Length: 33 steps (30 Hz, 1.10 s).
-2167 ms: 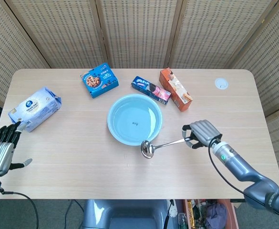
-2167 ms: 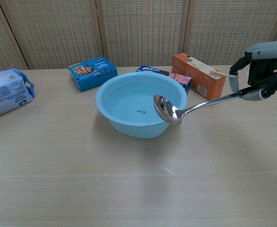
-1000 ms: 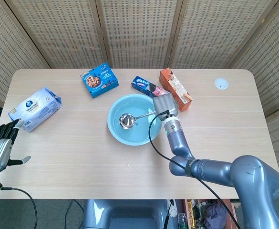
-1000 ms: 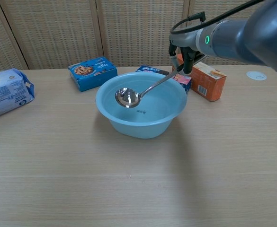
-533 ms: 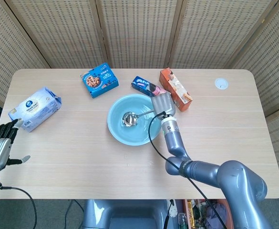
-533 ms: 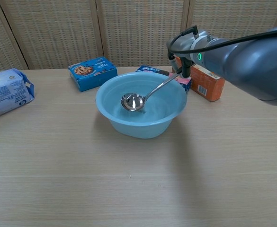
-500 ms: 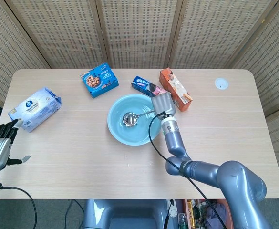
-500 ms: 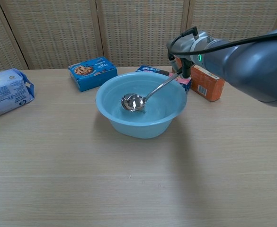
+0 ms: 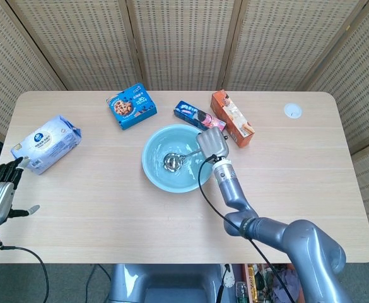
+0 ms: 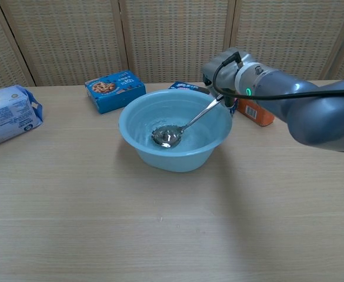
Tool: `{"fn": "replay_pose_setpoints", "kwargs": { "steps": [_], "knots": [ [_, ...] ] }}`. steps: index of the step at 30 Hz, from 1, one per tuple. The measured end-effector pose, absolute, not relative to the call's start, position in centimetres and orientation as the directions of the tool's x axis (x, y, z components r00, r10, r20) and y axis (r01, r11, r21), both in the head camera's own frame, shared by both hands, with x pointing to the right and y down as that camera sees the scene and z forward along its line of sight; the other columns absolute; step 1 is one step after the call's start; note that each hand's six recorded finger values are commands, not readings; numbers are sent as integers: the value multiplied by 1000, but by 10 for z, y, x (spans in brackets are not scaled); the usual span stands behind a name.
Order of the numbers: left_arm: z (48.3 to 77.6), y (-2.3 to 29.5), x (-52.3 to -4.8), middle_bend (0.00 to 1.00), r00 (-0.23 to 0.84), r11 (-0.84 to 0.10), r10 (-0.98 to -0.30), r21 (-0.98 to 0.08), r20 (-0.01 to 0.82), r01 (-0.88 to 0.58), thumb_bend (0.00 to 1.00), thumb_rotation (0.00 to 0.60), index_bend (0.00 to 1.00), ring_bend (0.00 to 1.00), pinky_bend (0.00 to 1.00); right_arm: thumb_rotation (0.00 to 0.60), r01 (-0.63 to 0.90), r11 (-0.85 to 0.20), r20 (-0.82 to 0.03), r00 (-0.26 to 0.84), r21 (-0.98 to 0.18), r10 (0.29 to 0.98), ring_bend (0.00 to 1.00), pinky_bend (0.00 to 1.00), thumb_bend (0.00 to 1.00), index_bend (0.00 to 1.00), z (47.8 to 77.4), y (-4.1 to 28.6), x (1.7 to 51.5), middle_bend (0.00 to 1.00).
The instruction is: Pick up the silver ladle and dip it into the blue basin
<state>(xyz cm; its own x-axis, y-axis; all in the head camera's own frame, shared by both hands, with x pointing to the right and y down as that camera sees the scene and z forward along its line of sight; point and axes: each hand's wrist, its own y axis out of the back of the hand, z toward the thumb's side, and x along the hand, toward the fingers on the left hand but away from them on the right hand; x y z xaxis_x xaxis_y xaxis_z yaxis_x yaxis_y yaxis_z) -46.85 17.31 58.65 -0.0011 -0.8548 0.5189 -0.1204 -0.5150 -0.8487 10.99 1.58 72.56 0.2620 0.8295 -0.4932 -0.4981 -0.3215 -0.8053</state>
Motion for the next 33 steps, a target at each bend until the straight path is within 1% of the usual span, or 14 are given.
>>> {"fn": "replay_pose_setpoints", "kwargs": {
  "steps": [4,7,11,17,24,29,33],
  "knots": [
    [587,174,-468,0,0,-516,-855,-849,519,-118,0,600,0,0,0,600,-550,-282,-500,298,-786,813,903,1000,935,788,731,26,110,975],
    [587,174,-467,0,2,-517,-854,-848,520,-117,0,600,0,0,0,600,-547,-297,-512,295,-783,807,903,1000,935,788,732,30,108,975],
    [586,174,-467,0,2,-516,-855,-849,519,-118,0,600,0,0,0,600,-493,-368,-537,260,-788,802,903,1000,937,788,729,31,107,975],
    [586,174,-467,0,4,-516,-855,-848,519,-121,0,600,0,0,0,600,-366,-496,-584,187,-787,790,906,1000,940,790,721,27,111,977],
    [586,175,-466,0,8,-517,-854,-847,521,-123,0,600,0,0,0,600,-217,-636,-663,86,-741,744,909,1000,945,791,706,20,122,980],
    [586,175,-466,0,10,-518,-853,-846,521,-121,0,600,0,0,0,600,-159,-669,-683,55,-726,728,909,1000,946,794,684,10,125,981],
    [587,176,-466,0,10,-523,-851,-844,525,-120,0,600,0,0,0,600,-134,-686,-696,42,-715,717,909,1000,946,794,675,6,128,981]
  ]
}}
